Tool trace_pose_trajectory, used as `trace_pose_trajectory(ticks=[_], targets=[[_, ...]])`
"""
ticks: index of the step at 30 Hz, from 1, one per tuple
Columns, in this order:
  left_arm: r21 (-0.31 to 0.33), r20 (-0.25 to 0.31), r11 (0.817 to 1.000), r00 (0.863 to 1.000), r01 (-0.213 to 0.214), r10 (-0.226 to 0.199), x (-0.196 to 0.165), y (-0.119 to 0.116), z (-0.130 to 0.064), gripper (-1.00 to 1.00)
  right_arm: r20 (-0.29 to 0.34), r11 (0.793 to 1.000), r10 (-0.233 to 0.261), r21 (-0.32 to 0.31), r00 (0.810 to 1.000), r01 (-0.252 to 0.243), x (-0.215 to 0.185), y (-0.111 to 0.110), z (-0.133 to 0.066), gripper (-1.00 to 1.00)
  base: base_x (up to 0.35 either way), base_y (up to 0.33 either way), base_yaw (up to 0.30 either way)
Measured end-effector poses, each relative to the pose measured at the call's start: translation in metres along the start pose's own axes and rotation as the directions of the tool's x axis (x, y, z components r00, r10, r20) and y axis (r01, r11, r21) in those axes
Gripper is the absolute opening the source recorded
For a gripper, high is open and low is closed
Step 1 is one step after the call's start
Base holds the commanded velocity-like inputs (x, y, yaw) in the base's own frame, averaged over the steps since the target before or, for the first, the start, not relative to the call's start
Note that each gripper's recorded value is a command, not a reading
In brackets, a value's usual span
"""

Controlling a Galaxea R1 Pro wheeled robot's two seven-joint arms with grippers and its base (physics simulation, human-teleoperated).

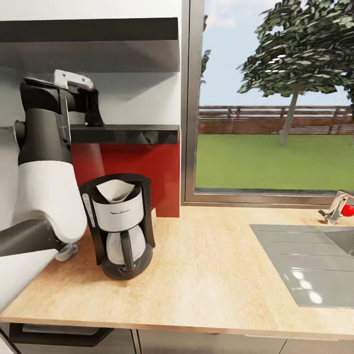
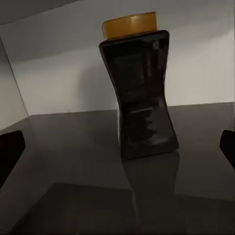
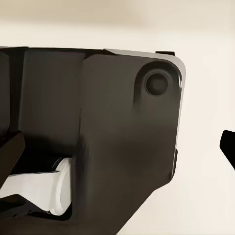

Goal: Set up a coffee station on the kitchen countertop: keep the coffee maker on the countertop, move the bottle of coffee from the kitchen shelf to the counter next to the coffee maker, place a paper coffee filter on top of the coffee maker, put the saucer next to the coffee maker with the coffee cup on the saucer, and place the electric kettle next to the coffee maker.

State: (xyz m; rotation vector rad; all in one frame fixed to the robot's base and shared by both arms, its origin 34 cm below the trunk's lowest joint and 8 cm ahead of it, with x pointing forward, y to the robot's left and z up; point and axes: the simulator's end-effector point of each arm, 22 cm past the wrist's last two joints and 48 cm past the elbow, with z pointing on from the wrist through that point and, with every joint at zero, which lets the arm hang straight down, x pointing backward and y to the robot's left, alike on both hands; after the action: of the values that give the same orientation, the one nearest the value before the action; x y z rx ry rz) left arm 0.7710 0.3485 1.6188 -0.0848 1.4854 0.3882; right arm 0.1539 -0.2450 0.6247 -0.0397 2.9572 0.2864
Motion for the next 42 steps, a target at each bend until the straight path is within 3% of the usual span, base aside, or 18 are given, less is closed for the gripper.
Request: trace_pose_trajectory(ticks=[4,12,29,42], targets=[[-0.025,-0.036,1.000,0.999,-0.013,0.012,0.013,-0.002,0.010,1.00,0.000,1.000,0.000,0.008,1.000,0.000,0.000,-0.002,0.000,1.00,0.000,0.000,0.000],[-0.002,0.030,1.000,0.999,0.027,-0.027,0.002,-0.006,0.013,1.00,0.000,1.000,-0.002,0.012,1.000,0.002,0.000,-0.002,0.000,1.00,0.000,0.000,0.000],[-0.015,0.034,0.999,0.999,0.036,-0.036,0.005,-0.004,0.014,1.00,0.000,1.000,-0.003,0.013,1.000,0.003,0.000,-0.003,0.000,1.00,0.002,0.000,0.000],[-0.018,0.041,0.999,0.998,0.038,-0.038,0.003,-0.003,0.013,1.00,0.001,1.000,-0.003,0.013,1.000,0.003,0.000,-0.003,0.000,1.00,0.172,0.000,0.000]])
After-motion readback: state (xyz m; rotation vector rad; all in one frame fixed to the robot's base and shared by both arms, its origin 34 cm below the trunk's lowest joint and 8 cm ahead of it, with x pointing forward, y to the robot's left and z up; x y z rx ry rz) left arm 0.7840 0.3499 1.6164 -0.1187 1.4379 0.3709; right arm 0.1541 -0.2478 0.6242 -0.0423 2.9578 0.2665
